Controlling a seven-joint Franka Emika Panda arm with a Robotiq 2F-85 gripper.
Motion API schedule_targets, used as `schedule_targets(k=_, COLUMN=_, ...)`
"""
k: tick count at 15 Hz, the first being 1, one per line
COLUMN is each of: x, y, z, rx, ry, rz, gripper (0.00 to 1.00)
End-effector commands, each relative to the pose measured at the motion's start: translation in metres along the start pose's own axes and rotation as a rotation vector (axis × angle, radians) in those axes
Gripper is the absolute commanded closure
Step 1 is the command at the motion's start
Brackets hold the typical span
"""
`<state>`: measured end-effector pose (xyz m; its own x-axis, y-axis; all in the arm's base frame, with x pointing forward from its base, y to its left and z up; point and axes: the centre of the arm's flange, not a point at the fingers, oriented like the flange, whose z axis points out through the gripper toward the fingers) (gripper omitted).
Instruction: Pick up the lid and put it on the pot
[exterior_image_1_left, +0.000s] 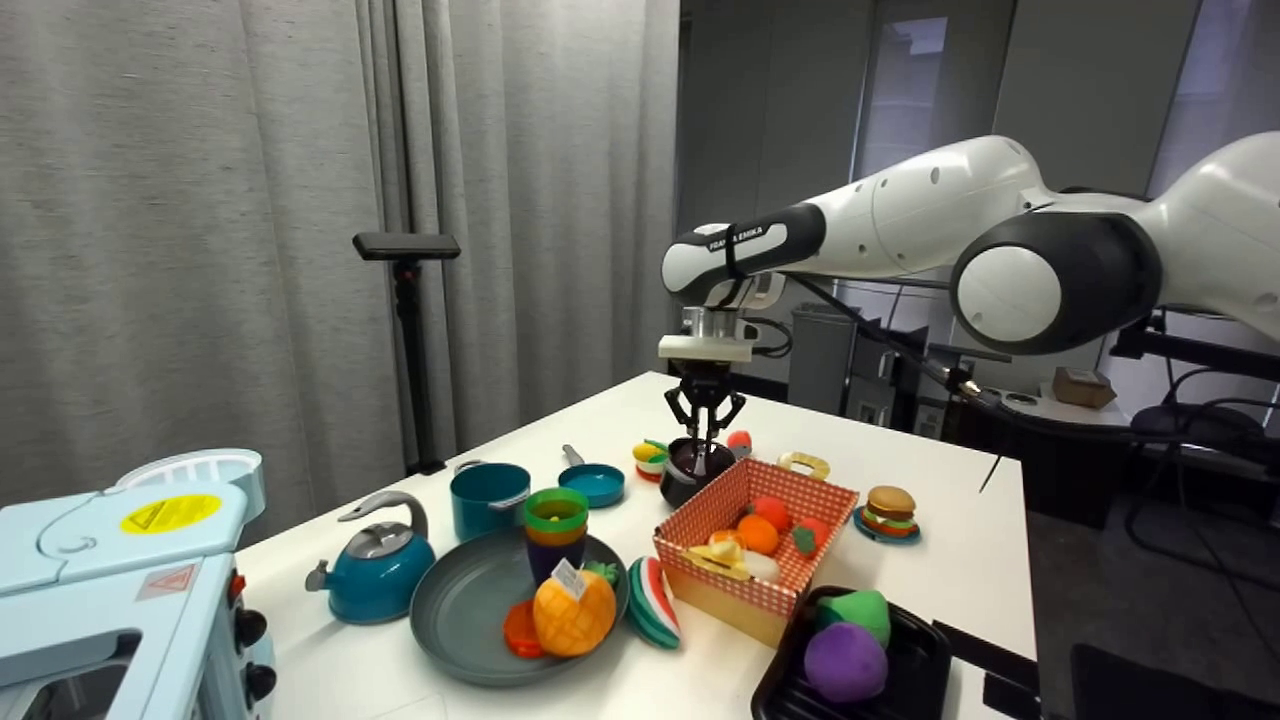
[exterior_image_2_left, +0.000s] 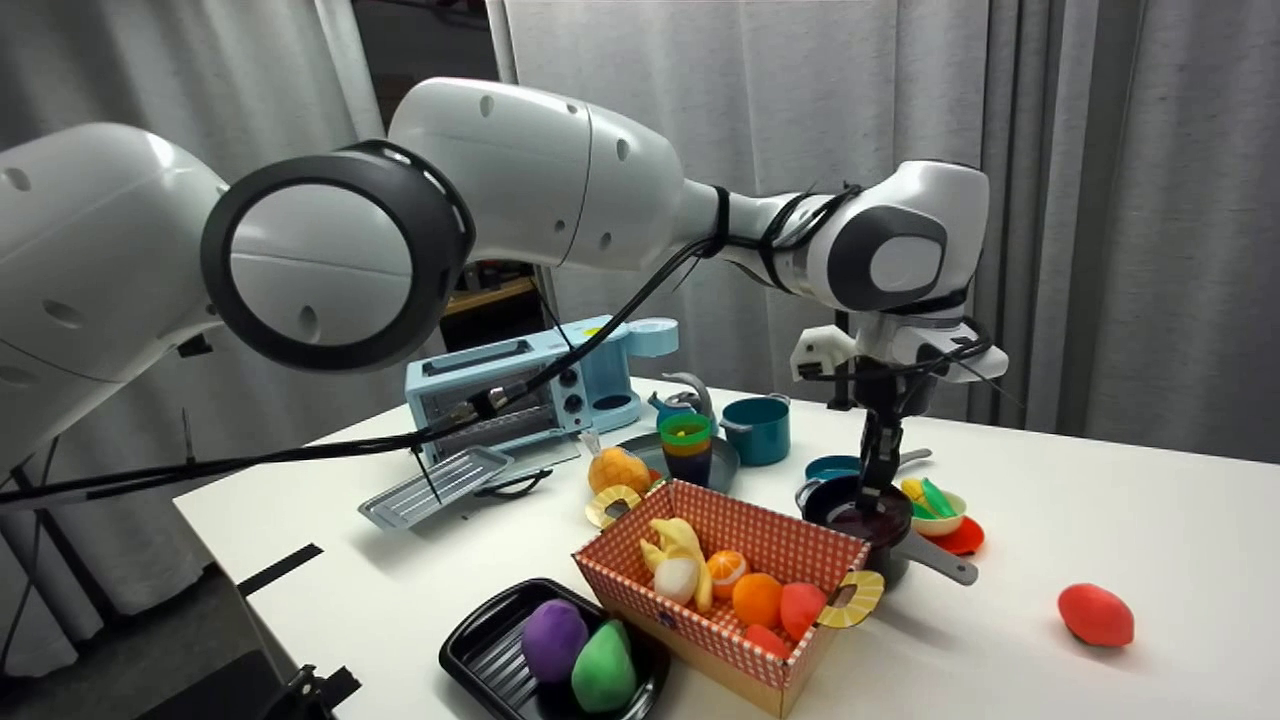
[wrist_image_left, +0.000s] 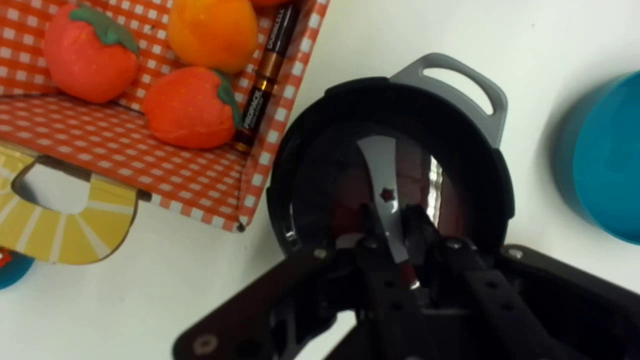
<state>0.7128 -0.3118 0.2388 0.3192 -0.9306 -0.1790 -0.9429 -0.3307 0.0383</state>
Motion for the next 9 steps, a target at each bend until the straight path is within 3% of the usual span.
schedule_targets(k=1, x=0.019, y=-0.017, z=-0.006, rx=0.077, ry=-0.119, rz=0.052, gripper=0.96)
schedule_targets(k=5, x=-0.002, y=-0.026, z=-0.017, rx=0.133, ry=-0.123, rz=0.012, gripper=0.96)
schedule_targets(k=9, x=-0.013, y=-0.031, z=-0.046, rx=0.096, ry=0.001, rz=-0.092, gripper=0.96)
